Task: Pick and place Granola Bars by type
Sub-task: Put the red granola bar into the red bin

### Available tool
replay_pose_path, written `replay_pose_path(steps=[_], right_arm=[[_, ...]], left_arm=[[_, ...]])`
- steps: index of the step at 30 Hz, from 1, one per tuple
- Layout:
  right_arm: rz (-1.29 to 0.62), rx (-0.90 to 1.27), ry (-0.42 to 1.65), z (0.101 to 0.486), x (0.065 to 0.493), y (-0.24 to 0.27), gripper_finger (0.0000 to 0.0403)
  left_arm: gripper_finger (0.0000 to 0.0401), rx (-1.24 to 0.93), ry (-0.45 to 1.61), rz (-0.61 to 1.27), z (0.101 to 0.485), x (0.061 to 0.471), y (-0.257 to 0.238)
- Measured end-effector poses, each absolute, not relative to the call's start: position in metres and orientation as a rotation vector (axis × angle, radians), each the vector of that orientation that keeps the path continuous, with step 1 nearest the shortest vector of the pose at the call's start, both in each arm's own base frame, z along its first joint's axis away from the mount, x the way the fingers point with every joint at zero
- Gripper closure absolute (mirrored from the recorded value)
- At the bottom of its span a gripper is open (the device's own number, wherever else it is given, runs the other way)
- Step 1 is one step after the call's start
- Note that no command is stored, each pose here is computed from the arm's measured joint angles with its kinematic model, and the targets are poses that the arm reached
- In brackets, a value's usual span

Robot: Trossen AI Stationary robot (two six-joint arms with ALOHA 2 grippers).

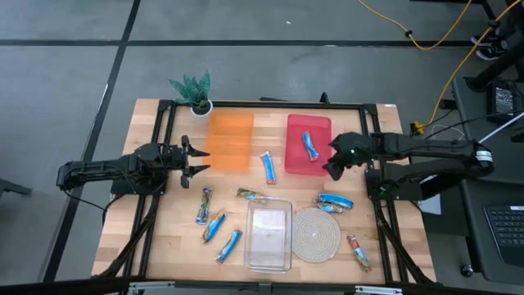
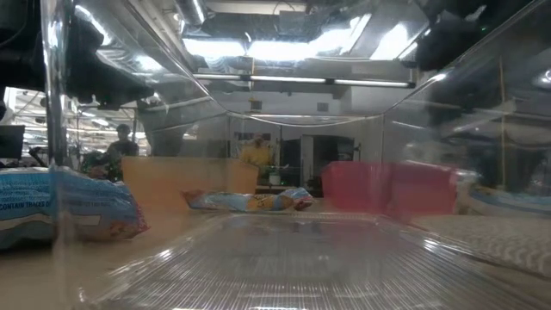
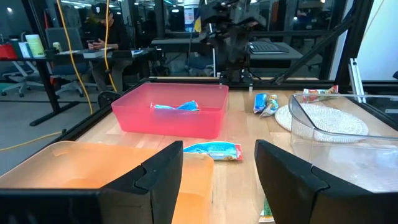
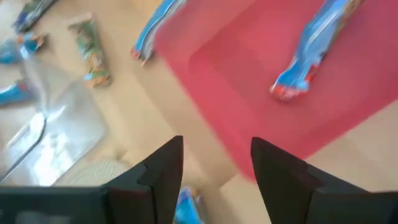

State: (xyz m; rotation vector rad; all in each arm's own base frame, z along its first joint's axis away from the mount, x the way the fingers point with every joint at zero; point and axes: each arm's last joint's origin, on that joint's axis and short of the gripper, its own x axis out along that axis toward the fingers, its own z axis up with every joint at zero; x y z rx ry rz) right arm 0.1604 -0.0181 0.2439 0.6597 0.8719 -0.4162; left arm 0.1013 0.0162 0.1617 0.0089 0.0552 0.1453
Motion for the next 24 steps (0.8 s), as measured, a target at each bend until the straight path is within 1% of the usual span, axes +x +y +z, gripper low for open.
replay_pose_path(steps=[9, 14, 19, 24], right_arm=[[-0.299, 0.733, 0.966, 0.243, 0.155, 0.023, 0.0212], [-0.289, 0.786, 1.050, 0.249, 0.148, 0.045, 0.0213], [-0.307, 0.795, 1.093, 0.264, 0.146, 0.068, 0.0232], [-0.304, 0.790, 1.112, 0.277, 0.155, 0.098, 0.0250]], left_arm=[[0.0207, 0.009, 0.055, 0.146, 0.162, 0.101, 0.016], [0.0207, 0.009, 0.055, 0.146, 0.162, 0.101, 0.016], [0.0207, 0.009, 0.055, 0.145, 0.162, 0.101, 0.016], [0.0207, 0.009, 0.055, 0.146, 0.162, 0.101, 0.016]])
